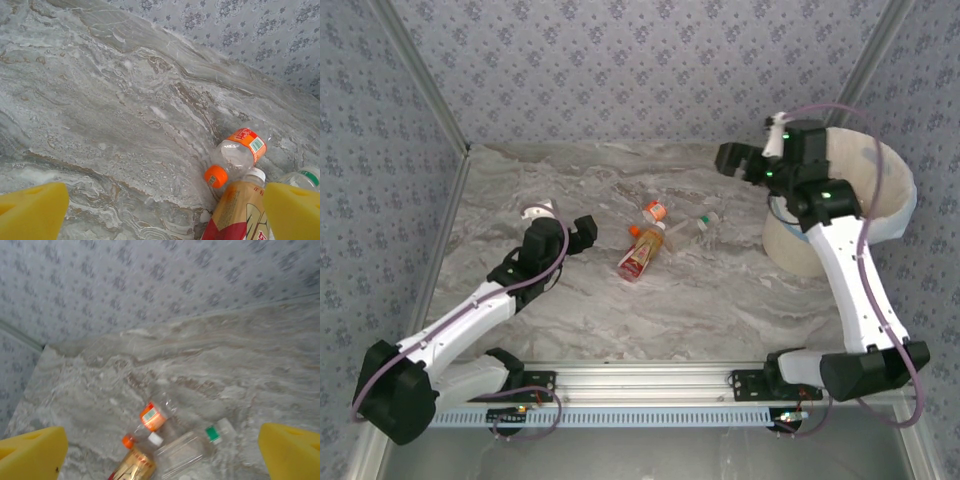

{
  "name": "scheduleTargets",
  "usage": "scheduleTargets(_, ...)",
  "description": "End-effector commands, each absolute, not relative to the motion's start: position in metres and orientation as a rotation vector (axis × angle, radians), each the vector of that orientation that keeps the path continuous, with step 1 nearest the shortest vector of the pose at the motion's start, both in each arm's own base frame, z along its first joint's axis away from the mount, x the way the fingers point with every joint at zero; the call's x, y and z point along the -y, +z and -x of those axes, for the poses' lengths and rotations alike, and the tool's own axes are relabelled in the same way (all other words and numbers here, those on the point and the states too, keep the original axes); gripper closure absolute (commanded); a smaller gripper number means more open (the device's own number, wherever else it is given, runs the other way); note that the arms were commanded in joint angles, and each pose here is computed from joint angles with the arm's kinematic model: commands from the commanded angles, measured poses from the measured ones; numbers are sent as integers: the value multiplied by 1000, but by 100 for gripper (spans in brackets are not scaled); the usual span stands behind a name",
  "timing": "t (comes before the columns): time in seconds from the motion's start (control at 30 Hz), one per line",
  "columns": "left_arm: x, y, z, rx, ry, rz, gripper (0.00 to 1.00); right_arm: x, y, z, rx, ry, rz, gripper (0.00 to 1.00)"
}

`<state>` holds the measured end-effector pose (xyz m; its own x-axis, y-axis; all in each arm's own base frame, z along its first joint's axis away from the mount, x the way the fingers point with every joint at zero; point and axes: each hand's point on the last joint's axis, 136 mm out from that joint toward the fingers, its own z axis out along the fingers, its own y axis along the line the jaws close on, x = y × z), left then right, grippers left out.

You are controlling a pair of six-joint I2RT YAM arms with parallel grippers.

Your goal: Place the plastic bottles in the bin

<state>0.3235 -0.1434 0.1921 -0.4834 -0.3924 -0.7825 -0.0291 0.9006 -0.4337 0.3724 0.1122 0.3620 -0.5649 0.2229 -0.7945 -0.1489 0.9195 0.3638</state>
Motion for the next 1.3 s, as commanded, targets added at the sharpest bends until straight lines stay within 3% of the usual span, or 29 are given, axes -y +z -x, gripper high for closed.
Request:
scheduleTargets(0.0,144,195,-325,-2036,-468,321,1,-131,328,-381,-2196,404,-86,0)
scheduleTargets(0.3,142,191,-325,-2045,-468,343,0,-176,209,-406,-2319,515,-494,0)
scheduleTargets(0.63,139,183,-324,-2067,-461,353,1,-184,116,-417,-2406,166,-676,0)
scheduleTargets(1.03,136,179,-325,-2076,-447,381,1,-182,56,-410,-2487,122,-768,1)
scheduleTargets(1.27,135,180,-324,-2073,-446,385,1,-182,40,-411,-2515,110,-778,14)
